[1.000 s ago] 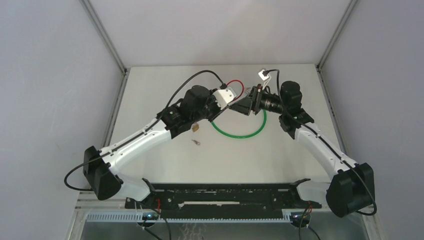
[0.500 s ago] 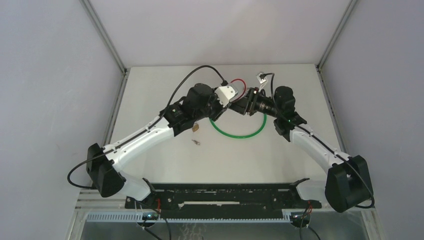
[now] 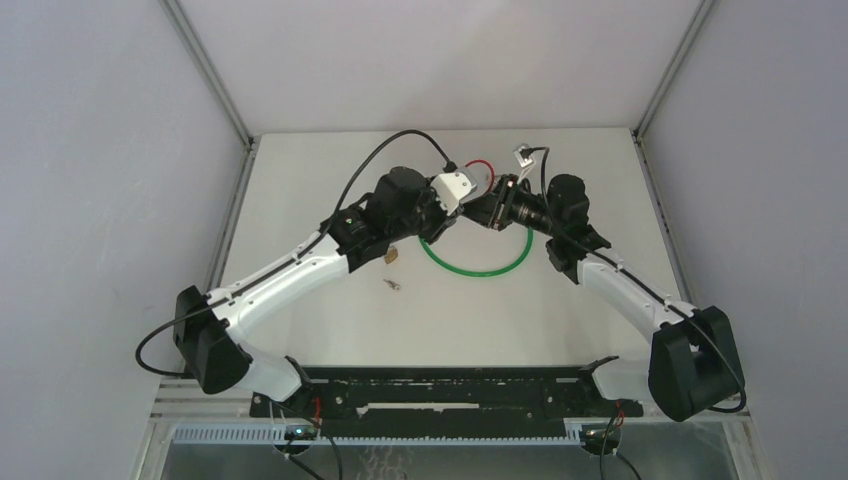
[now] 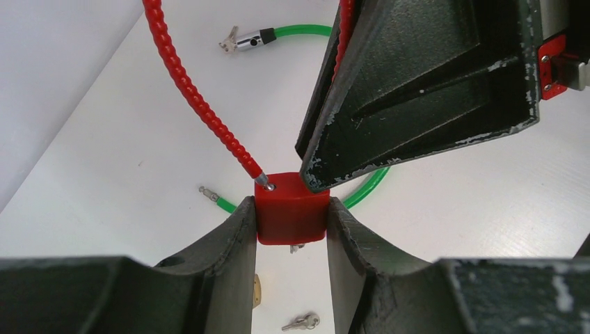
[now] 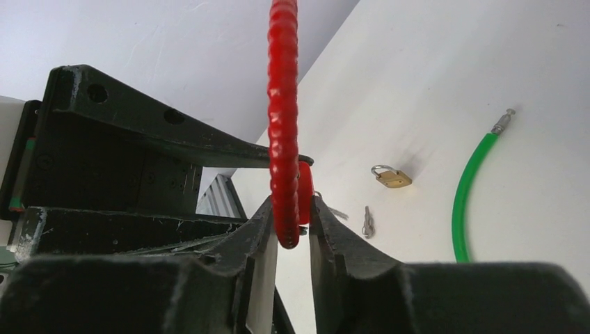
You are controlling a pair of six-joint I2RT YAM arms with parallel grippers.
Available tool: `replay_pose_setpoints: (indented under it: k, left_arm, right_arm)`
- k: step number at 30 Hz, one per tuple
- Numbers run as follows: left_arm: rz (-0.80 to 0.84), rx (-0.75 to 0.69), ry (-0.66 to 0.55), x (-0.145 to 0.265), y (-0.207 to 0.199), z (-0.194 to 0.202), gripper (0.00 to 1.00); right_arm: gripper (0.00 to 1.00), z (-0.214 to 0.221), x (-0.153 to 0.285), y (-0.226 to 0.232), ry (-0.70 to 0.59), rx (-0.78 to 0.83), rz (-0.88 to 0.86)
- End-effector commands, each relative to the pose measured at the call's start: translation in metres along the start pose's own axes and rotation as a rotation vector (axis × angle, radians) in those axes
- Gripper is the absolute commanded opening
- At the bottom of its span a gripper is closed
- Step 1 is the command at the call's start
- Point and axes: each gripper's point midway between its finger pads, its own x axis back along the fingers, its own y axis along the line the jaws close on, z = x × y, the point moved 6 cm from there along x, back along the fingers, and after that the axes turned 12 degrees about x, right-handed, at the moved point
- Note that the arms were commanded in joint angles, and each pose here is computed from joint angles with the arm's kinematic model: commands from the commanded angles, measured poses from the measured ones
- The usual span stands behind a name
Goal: Lock with the key
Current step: Lock the lock.
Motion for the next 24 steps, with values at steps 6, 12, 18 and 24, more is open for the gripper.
replay_pose_setpoints:
  k: [6,12,18,24]
  left_arm:
    - [0.018,0.019,-0.1,0.003,-0.001,-0.03,0.0]
    - [0.042,0.029,-0.099,0.002,-0.004,-0.031,0.04]
    - [0.112,0.014,-0.088,0.006,-0.011,-0.031,0.4]
    - [0.151,-0.008,-0.097,0.017,-0.012,-0.029,0.76]
  right_arm:
    - [0.07,-0.011,-0.003,0.001,-0.057,0.029,0.001]
    - [0.0,-0.018,0.005,-0.007,-0.077,0.04,0.045]
    - [0.0,-0.029,0.021,-0.016,-0.098,0.089,0.068]
    - [0.0,-0.037,0.037,-0.018,-0.107,0.148,0.072]
